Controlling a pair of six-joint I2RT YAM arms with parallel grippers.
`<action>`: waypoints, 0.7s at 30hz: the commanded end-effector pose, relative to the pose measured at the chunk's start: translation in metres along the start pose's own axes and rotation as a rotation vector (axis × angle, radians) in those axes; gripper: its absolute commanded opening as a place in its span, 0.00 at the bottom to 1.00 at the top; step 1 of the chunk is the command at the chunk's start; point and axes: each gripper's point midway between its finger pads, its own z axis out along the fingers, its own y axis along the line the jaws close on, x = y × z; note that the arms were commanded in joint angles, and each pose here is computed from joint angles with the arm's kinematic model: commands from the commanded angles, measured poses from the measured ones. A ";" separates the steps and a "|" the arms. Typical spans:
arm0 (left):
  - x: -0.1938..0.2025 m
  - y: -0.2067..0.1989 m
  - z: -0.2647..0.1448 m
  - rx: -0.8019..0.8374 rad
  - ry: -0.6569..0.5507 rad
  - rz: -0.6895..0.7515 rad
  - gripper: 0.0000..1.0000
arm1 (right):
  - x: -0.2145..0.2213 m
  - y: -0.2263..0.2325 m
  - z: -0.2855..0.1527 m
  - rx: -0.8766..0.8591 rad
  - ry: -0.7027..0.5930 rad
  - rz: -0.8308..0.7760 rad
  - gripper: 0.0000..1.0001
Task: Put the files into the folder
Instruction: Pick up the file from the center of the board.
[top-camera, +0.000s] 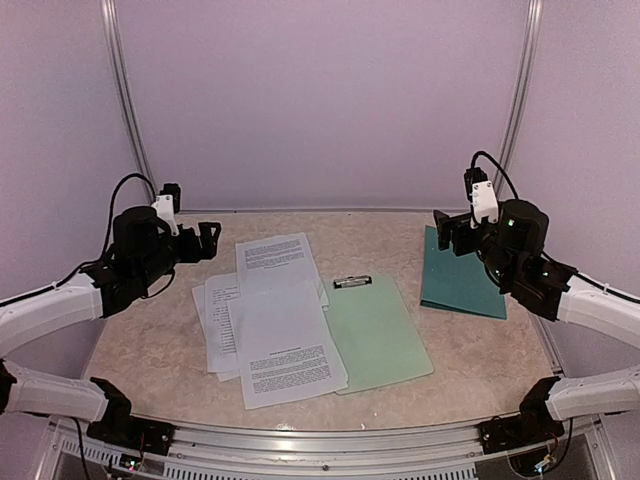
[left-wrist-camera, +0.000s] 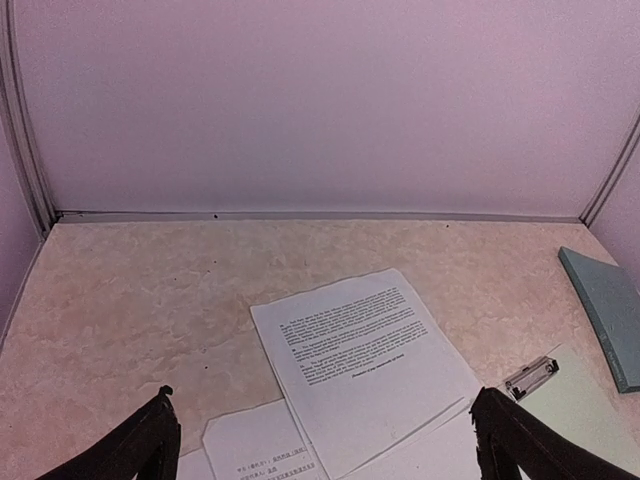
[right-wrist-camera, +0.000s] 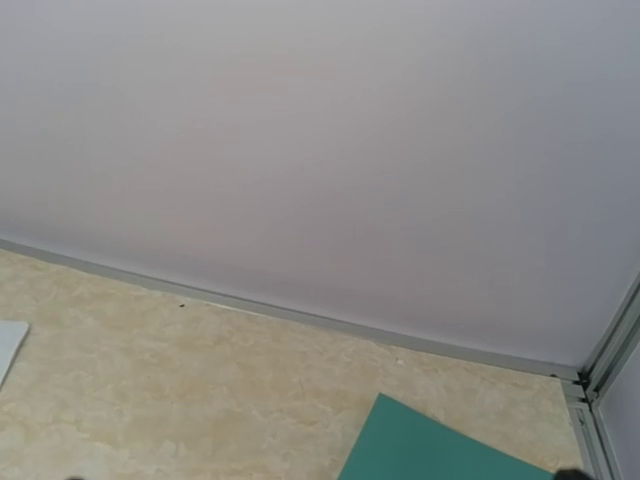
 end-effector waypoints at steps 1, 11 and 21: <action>-0.003 -0.002 0.002 -0.033 -0.008 0.053 0.99 | -0.001 -0.003 -0.002 0.001 0.013 -0.003 0.99; -0.005 -0.013 -0.002 0.018 0.002 0.050 0.99 | -0.007 0.010 -0.005 -0.073 0.036 -0.043 0.99; 0.020 -0.050 0.017 0.136 0.208 0.085 0.99 | 0.031 0.092 -0.001 -0.238 0.172 -0.251 0.99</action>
